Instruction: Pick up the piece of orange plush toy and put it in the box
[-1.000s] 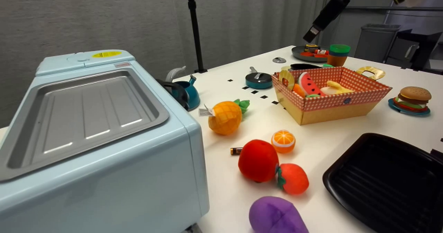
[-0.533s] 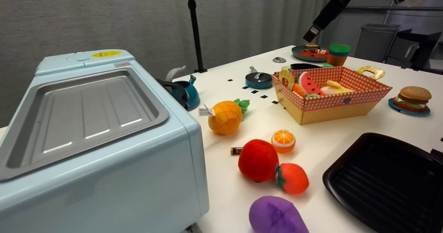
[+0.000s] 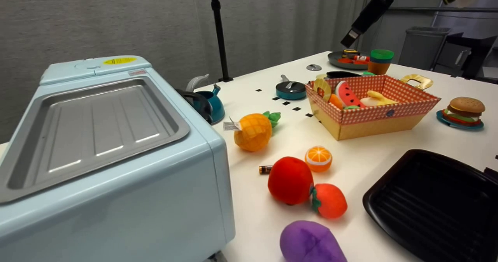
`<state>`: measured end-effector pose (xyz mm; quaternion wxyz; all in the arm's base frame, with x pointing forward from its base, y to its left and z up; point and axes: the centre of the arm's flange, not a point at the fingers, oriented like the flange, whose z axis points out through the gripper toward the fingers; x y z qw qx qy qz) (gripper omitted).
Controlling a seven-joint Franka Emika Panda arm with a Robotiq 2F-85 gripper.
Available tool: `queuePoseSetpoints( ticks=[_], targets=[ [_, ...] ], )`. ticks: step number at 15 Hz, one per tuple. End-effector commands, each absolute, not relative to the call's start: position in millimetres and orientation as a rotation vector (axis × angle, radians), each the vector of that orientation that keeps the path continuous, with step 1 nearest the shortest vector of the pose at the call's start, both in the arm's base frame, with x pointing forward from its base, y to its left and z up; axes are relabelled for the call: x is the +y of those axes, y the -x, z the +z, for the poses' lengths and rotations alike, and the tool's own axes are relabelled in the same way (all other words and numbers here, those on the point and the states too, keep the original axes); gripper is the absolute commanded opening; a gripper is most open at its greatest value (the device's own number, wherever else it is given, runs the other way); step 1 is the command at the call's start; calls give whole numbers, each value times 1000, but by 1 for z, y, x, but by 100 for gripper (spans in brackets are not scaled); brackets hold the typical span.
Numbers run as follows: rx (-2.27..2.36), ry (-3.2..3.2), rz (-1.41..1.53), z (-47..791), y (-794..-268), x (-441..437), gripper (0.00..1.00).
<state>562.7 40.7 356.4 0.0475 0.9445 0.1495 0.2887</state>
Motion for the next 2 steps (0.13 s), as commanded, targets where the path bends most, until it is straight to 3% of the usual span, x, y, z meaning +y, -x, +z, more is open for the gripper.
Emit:
queuePoseSetpoints(
  ticks=[1,2],
  targets=[
    [456,-2881,880,356,-563,41,100],
    [456,-2881,880,356,-563,41,100]
  ],
)
